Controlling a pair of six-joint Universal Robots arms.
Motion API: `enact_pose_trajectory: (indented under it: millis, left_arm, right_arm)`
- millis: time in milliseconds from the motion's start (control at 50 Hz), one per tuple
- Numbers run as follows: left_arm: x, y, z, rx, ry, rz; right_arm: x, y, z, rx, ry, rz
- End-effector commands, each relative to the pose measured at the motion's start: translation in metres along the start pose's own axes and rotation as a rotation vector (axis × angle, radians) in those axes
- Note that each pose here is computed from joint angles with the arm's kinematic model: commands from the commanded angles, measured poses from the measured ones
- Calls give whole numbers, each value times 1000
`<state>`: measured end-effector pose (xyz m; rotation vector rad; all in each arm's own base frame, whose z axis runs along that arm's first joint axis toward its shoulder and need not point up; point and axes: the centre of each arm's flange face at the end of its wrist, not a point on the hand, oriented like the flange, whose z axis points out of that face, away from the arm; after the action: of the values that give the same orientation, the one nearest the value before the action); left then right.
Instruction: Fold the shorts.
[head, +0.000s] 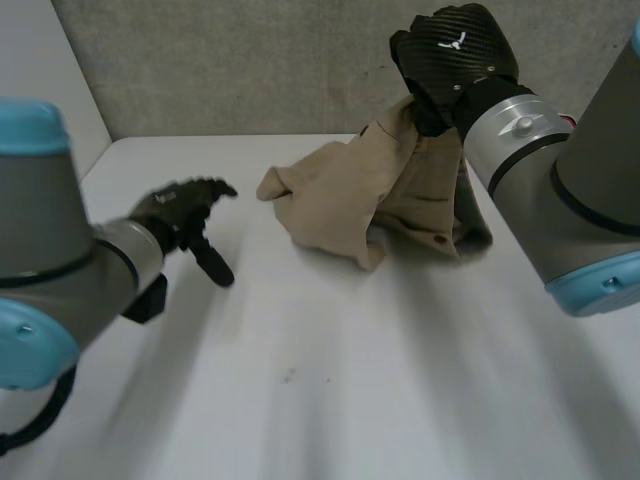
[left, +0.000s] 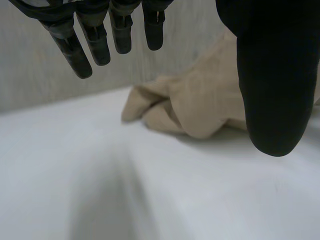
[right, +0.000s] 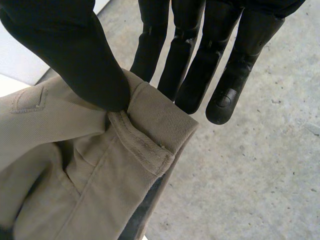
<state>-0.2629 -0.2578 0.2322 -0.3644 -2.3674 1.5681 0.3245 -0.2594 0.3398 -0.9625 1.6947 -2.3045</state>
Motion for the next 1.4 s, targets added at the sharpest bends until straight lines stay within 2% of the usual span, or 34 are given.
enact_pose_trajectory:
  millis: [20, 240, 360, 540, 740, 1120, 1240, 1300, 1400]
  left_arm:
    - [12, 48, 11, -148, -13, -127]
    - [29, 77, 25, -219, 14, -175]
    - [41, 80, 30, -224, 40, -301]
    - [68, 81, 36, -273, 197, -461]
    - [92, 87, 39, -284, 259, -480]
    - [126, 101, 52, -265, 349, -683]
    - [133, 101, 56, -225, 382, -704]
    - [134, 105, 57, -219, 378, -698]
    - [123, 105, 57, -174, 288, -689]
  right_arm:
    - [-18, -23, -16, 18, 12, 16]
    - [-22, -61, -43, 79, 18, 39]
    - [-29, -69, -51, 88, 5, 47]
    - [-31, -70, -55, 87, -4, 48]
    - [-32, -69, -59, 82, -8, 47]
    - [-34, -56, -67, 39, -23, 108]
    - [-36, -53, -68, 29, -29, 119]
    - [-35, -51, -67, 23, -27, 119]
    - [-32, -53, -69, 29, -19, 118]
